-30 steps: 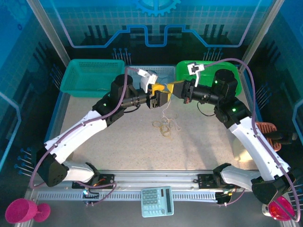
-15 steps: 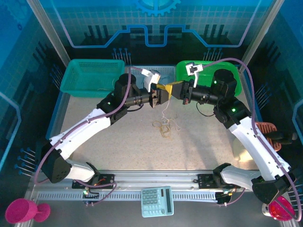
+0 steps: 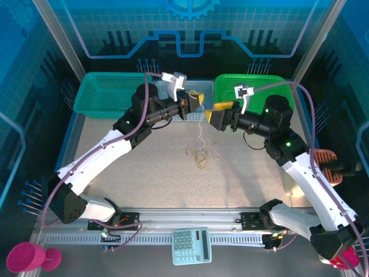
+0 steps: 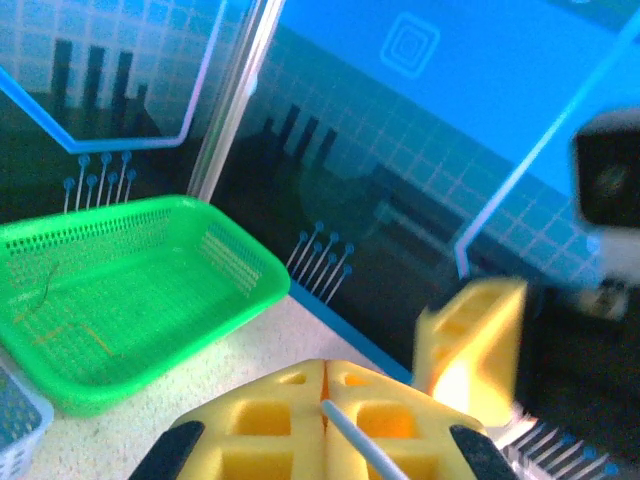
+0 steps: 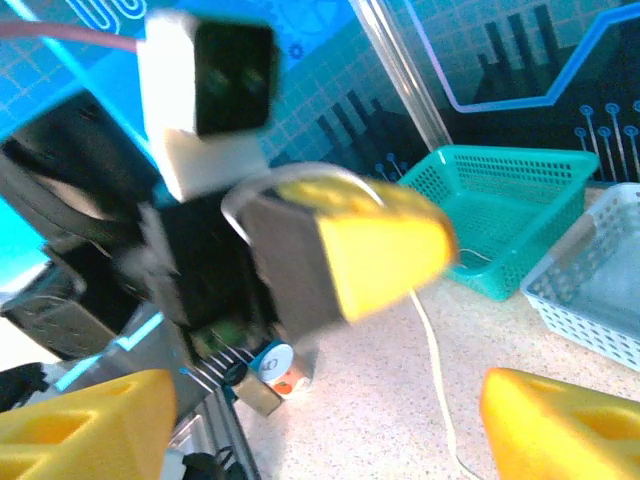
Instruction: Untangle the cables
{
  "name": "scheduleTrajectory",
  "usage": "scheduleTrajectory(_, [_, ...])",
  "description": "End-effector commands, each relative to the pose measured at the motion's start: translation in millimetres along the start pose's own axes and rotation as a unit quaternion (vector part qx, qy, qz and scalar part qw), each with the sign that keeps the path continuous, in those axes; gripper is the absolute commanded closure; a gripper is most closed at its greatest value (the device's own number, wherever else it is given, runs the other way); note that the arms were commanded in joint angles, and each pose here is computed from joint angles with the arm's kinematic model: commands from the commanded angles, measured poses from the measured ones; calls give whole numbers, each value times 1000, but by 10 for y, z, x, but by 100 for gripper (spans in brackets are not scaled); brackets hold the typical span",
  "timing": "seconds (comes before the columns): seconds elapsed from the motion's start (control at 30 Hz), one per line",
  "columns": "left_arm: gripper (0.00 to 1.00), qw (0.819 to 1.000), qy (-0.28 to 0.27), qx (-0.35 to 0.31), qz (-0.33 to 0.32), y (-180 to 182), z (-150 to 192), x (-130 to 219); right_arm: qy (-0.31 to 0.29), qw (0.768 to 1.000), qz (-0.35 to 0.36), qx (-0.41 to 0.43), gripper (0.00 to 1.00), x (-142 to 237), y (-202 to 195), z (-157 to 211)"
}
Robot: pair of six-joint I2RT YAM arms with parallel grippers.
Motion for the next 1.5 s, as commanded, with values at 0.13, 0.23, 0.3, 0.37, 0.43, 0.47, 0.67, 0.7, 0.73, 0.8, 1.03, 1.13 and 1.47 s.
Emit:
scheduleTrajectory(0.13, [100,994,-102,-2,32,-338,-815,244,-10,998,67,17,11,-218,-586,298])
scheduleTrajectory(0.23, [100,992,-118,7,51,-417,-970,245,-4,996,84,9,11,-372,-788,406])
scheduleTrajectory(0.3, [100,990,-130,11,62,-468,-1076,253,0,995,100,4,12,-489,-947,481])
scheduleTrajectory(0.37, [100,988,-138,14,66,-491,-1157,245,5,994,109,-6,14,-598,-1091,552])
scheduleTrajectory(0.43, [100,987,-145,12,72,-534,-1257,252,5,993,114,-14,18,-692,-1190,588])
scheduleTrajectory(0.47, [100,986,-147,11,74,-553,-1299,251,16,992,125,-26,21,-729,-1317,721])
scheduleTrajectory(0.67, [100,987,-151,-20,52,-580,-1502,289,36,987,148,-57,26,-880,-1629,1006])
scheduleTrajectory(0.7, [100,987,-150,-29,44,-563,-1518,297,39,986,153,-60,26,-887,-1661,1042])
scheduleTrajectory(0.73, [100,987,-151,-37,34,-543,-1543,314,43,985,157,-63,25,-884,-1690,1077])
scheduleTrajectory(0.8, [100,987,-150,-49,3,-429,-1583,351,48,983,166,-66,22,-864,-1726,1129])
scheduleTrajectory(1.03, [100,981,-159,-53,-103,187,-1671,561,65,979,181,-63,17,-745,-1662,1124])
scheduleTrajectory(1.13, [100,973,-170,-57,-146,488,-1701,673,67,978,187,-63,16,-695,-1625,1062])
scheduleTrajectory(1.47, [100,935,-182,-62,-299,1948,-1721,1002,81,975,201,-50,15,-565,-1530,871])
Point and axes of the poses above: each hand's point on the last joint's axis, 136 mm out from that joint toward the fingers, its own x axis back along the fingers, its own y axis along the line the jaws close on, z = x × y, the point moved 4 cm from there along x, back along the fingers, and after that the axes turned 7 degrees about -x, right-handed, at the moved point
